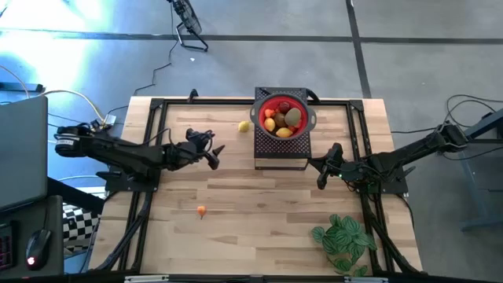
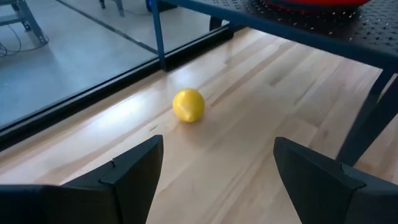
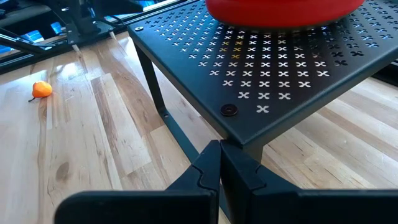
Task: Pick & Place Fruit
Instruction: Put the yellow lemon into the red strainer bowl on the shelf
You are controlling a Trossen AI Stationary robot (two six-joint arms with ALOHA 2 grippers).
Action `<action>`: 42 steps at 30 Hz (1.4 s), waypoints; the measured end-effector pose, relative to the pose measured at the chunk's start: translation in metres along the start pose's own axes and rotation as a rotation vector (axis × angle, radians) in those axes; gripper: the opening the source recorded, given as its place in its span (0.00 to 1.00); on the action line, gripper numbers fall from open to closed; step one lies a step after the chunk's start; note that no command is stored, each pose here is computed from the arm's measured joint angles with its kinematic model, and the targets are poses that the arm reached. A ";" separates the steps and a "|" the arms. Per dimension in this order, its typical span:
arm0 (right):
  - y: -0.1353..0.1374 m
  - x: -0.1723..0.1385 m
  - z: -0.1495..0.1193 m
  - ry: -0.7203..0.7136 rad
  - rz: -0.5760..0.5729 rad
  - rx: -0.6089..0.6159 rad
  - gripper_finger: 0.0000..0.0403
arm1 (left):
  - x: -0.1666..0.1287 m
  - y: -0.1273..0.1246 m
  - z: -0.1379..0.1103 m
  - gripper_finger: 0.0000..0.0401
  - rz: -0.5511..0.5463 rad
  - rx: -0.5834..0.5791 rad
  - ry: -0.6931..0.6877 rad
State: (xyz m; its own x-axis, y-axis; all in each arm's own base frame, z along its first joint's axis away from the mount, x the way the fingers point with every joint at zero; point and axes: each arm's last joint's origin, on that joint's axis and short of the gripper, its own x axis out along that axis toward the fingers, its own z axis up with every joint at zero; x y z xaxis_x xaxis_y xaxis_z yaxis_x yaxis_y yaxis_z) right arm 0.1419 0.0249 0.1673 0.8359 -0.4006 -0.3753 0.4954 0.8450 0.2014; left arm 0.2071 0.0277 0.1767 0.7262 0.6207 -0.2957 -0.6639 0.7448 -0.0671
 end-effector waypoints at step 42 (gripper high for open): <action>0.000 0.000 0.000 0.001 0.000 -0.001 0.00 | 0.063 -0.037 -0.018 0.74 0.008 0.095 0.005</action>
State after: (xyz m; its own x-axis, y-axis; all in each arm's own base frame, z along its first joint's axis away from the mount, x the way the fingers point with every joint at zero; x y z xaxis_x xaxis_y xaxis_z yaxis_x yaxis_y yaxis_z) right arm 0.1419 0.0249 0.1672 0.8356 -0.4007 -0.3758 0.4955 0.8451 0.2007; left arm 0.2740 0.0351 0.1428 0.7198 0.6258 -0.3006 -0.6496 0.7598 0.0264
